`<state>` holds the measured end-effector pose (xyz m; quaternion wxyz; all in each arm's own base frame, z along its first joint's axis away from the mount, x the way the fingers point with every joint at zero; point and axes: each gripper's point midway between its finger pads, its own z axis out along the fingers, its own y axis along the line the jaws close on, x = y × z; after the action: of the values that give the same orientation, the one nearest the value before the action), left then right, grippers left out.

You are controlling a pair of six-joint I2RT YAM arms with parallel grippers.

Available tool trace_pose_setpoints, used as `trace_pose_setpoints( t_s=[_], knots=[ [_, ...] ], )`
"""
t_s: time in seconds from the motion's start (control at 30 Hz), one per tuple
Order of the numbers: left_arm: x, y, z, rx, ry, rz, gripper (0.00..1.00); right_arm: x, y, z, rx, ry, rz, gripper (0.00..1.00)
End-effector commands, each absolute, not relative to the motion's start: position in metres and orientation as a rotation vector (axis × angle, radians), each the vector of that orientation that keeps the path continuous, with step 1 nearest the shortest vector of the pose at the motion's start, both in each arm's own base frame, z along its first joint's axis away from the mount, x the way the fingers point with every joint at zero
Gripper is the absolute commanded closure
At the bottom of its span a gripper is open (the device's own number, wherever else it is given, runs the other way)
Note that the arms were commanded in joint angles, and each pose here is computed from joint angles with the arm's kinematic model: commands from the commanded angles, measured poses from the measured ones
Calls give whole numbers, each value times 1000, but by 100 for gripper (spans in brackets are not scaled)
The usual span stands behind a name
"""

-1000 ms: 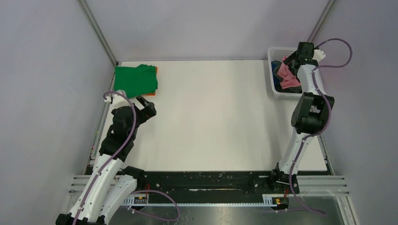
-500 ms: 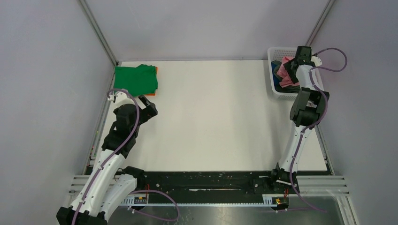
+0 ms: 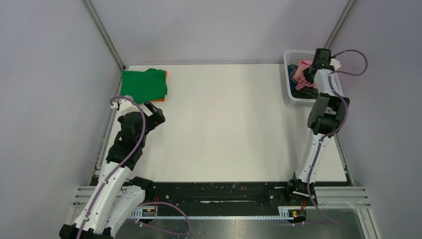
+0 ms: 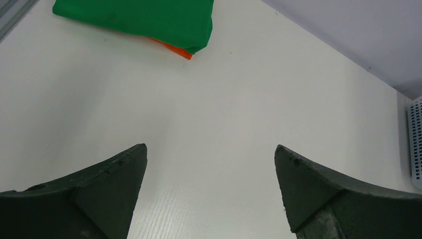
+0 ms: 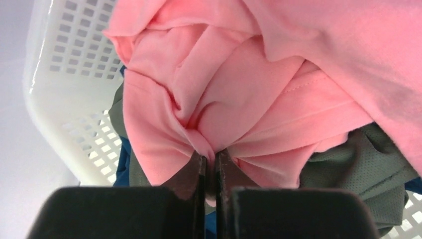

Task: Fold and stack the t-shirts
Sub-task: Grab crumpled tshirt from bin with the right arm, then move the tshirt to the center of the board

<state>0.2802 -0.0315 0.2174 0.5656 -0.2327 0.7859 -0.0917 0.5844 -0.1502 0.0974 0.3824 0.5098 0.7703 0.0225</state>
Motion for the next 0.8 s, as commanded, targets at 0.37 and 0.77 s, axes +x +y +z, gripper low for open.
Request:
trace_pose_setpoints(
  t_s=[0.37,0.77],
  knots=[
    [276,-42,242,-530,1788,-334,1,488,-30,476,442,1509,459,100],
    [269,-50,249,-511,1773,-397,1,306,201,600,-277,1372,1143,100]
  ],
)
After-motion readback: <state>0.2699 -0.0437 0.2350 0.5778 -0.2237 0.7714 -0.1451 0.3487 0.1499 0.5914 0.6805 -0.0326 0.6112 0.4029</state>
